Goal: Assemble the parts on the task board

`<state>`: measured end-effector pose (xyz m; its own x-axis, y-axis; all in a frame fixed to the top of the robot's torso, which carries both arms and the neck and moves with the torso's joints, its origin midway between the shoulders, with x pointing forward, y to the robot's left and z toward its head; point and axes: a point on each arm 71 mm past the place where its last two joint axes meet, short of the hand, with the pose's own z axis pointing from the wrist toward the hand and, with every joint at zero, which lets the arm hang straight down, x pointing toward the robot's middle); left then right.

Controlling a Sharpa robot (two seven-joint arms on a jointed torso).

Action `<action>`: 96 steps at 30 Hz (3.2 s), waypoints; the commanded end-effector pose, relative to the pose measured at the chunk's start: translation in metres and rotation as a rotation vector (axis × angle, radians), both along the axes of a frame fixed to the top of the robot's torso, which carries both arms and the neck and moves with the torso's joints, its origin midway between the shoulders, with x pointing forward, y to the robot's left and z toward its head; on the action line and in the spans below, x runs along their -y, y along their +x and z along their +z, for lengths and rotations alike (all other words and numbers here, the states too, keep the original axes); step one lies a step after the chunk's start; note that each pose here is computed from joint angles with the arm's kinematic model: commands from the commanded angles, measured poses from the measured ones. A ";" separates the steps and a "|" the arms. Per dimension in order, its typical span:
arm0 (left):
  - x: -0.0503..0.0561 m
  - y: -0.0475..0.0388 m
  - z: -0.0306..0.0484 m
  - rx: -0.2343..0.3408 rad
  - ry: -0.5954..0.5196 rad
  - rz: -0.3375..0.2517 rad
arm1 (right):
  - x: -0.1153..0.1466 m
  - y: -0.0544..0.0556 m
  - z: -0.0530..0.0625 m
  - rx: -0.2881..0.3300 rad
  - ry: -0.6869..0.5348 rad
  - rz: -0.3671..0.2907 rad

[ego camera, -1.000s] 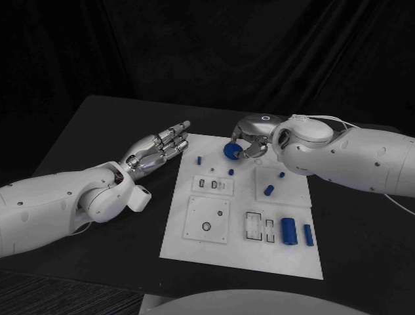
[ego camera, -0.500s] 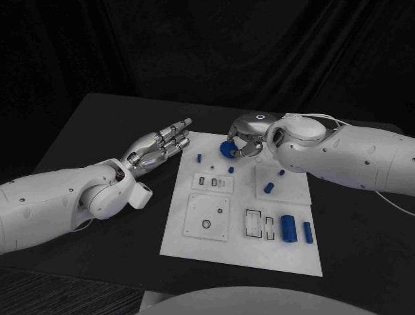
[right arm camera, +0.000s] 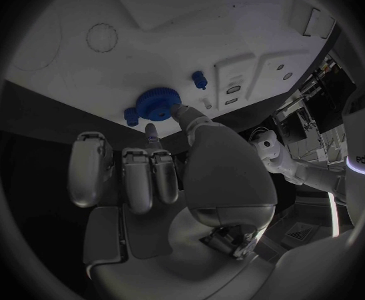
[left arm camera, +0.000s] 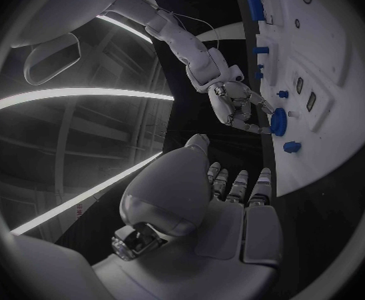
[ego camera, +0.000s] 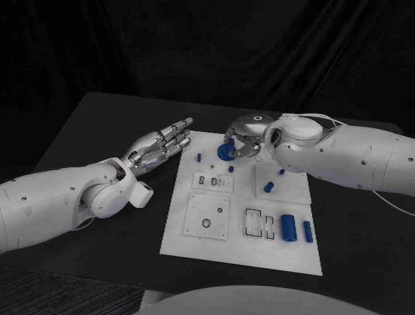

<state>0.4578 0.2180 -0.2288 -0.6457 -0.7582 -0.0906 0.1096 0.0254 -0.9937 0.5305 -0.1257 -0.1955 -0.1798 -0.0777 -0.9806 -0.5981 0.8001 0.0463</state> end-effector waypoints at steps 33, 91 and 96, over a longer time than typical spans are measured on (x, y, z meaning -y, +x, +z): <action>-0.010 -0.0058 0.0026 0.005 -0.005 0.015 | 0.148 -0.042 0.057 0.107 0.159 -0.210; -0.012 -0.0070 -0.0021 -0.001 -0.009 0.013 | 0.195 -0.049 -0.026 0.017 0.111 -0.292; -0.012 -0.0072 -0.0023 -0.002 -0.009 0.013 | 0.194 -0.047 -0.027 0.016 0.109 -0.287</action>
<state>0.4515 0.2310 -0.2321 -0.6313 -0.7706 -0.0869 0.0959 0.0336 -0.9948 0.4838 -0.3191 -0.2215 -0.1663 0.0805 -0.9828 -0.3453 0.9288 0.1345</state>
